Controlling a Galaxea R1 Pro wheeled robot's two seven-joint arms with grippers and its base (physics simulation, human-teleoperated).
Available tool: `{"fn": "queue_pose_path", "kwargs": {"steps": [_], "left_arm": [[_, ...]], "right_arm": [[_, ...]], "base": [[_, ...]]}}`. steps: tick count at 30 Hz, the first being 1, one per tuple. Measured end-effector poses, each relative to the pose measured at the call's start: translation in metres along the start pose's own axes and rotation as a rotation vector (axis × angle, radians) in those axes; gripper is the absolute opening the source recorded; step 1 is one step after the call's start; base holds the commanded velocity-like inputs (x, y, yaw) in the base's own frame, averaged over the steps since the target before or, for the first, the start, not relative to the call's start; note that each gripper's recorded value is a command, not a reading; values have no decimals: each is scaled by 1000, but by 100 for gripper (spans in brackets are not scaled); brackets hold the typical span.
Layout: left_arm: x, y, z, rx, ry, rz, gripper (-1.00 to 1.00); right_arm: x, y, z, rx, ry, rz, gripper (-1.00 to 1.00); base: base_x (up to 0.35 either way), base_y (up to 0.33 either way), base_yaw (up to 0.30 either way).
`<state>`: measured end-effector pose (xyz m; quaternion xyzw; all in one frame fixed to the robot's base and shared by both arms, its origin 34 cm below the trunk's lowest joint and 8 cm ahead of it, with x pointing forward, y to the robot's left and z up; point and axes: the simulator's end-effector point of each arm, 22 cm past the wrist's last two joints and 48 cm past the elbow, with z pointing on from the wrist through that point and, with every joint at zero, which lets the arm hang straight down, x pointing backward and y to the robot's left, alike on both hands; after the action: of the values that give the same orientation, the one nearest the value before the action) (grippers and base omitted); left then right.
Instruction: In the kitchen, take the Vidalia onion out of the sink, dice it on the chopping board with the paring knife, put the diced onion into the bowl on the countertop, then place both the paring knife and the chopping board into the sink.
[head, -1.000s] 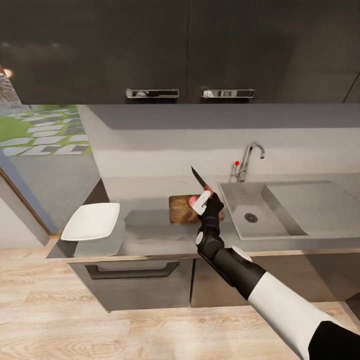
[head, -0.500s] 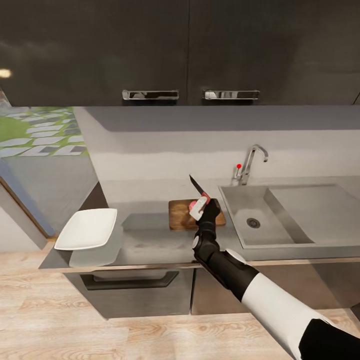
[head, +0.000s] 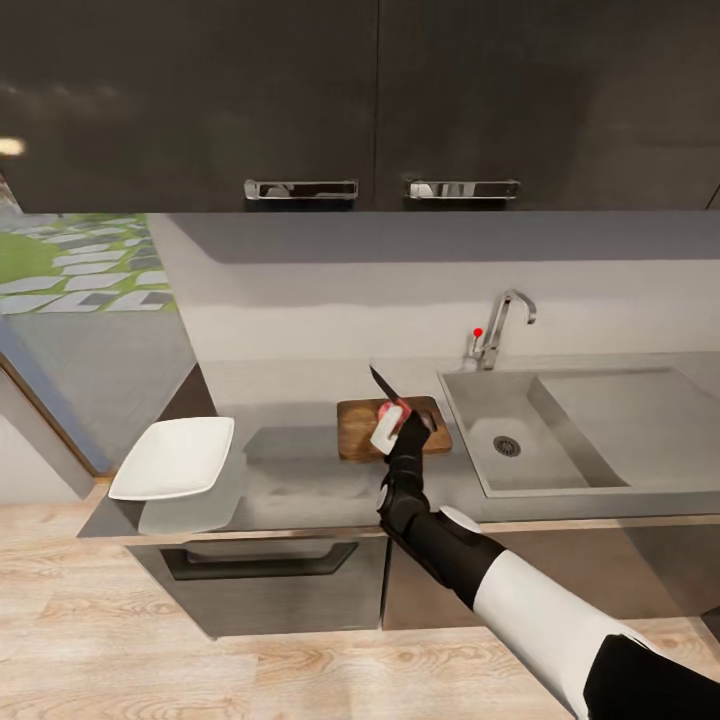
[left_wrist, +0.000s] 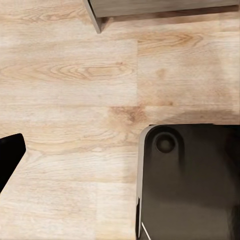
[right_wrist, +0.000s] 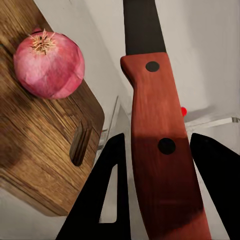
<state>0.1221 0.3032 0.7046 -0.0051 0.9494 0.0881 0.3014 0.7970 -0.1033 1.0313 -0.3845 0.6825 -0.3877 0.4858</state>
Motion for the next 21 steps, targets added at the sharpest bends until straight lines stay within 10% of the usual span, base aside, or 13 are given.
{"fn": "queue_pose_path", "kwargs": {"steps": [21], "left_arm": [[0,-1,0,1,0,-1,100]], "right_arm": [[-17,6,-6,-14,-16,16,-100]], "base": [[-60,-87,0]]}}
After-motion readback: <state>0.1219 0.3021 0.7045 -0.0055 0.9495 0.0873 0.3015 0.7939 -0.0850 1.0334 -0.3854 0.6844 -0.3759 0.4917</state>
